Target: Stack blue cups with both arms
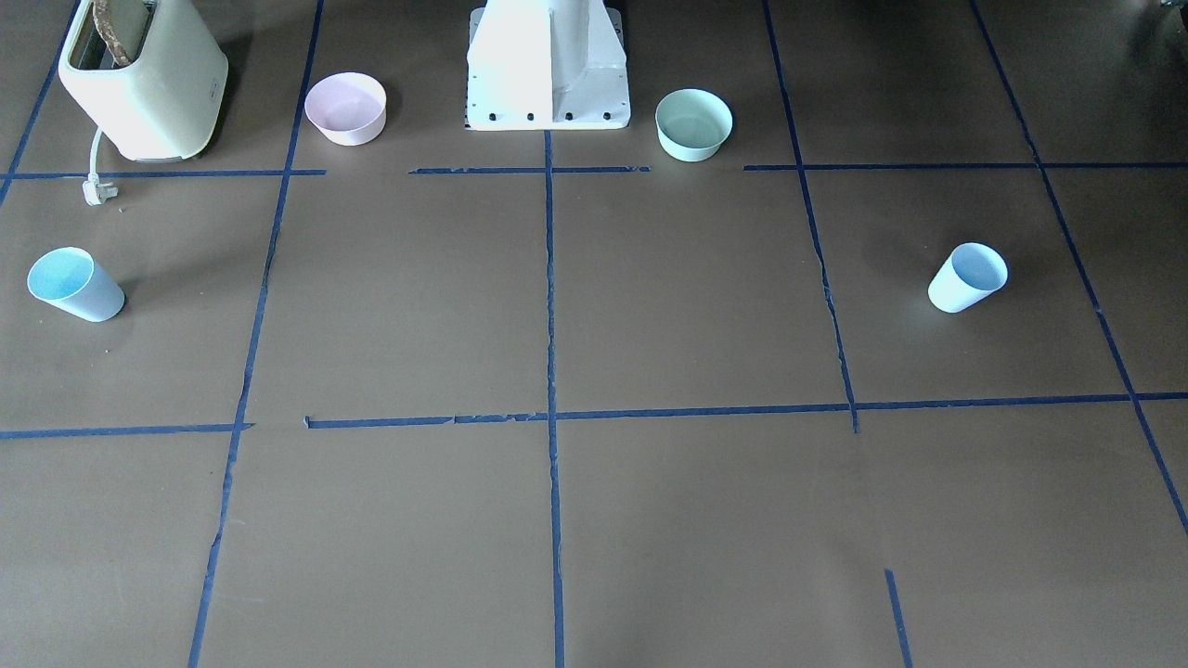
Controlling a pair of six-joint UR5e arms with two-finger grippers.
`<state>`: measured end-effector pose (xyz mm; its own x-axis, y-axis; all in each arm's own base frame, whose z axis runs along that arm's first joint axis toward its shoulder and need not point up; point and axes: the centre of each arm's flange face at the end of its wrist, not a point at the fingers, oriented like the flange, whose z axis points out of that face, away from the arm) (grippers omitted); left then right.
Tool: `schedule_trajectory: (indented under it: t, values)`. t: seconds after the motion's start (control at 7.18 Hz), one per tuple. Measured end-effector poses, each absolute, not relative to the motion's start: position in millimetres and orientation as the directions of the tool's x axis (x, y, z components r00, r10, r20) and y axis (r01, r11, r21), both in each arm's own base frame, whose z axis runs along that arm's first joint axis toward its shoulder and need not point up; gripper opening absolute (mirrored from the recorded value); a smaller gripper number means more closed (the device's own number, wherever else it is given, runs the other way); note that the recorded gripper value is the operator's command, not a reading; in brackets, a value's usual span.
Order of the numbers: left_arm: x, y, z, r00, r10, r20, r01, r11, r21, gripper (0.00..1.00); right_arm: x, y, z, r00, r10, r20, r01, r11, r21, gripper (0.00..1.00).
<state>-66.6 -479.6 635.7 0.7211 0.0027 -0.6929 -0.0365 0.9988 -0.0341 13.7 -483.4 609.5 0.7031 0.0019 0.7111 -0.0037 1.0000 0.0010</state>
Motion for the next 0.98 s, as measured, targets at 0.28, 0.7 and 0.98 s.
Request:
schedule_trajectory:
  t: [0.28,0.7,0.98]
  values:
    - [-66,-473,629,0.715,0.029,-0.698,-0.042,0.999,-0.002,1.0,13,-483,609,0.703,0.002,0.711,-0.004,1.0,0.001,1.0]
    - [-65,-468,633,0.715,0.03,-0.699,-0.044,0.999,-0.003,1.0,13,-484,607,0.702,-0.003,0.712,-0.004,1.0,0.008,1.0]
    - [-64,-462,638,0.712,0.017,-0.702,-0.038,0.999,-0.014,1.0,12,-484,604,0.698,-0.006,0.716,-0.003,1.0,0.011,1.0]
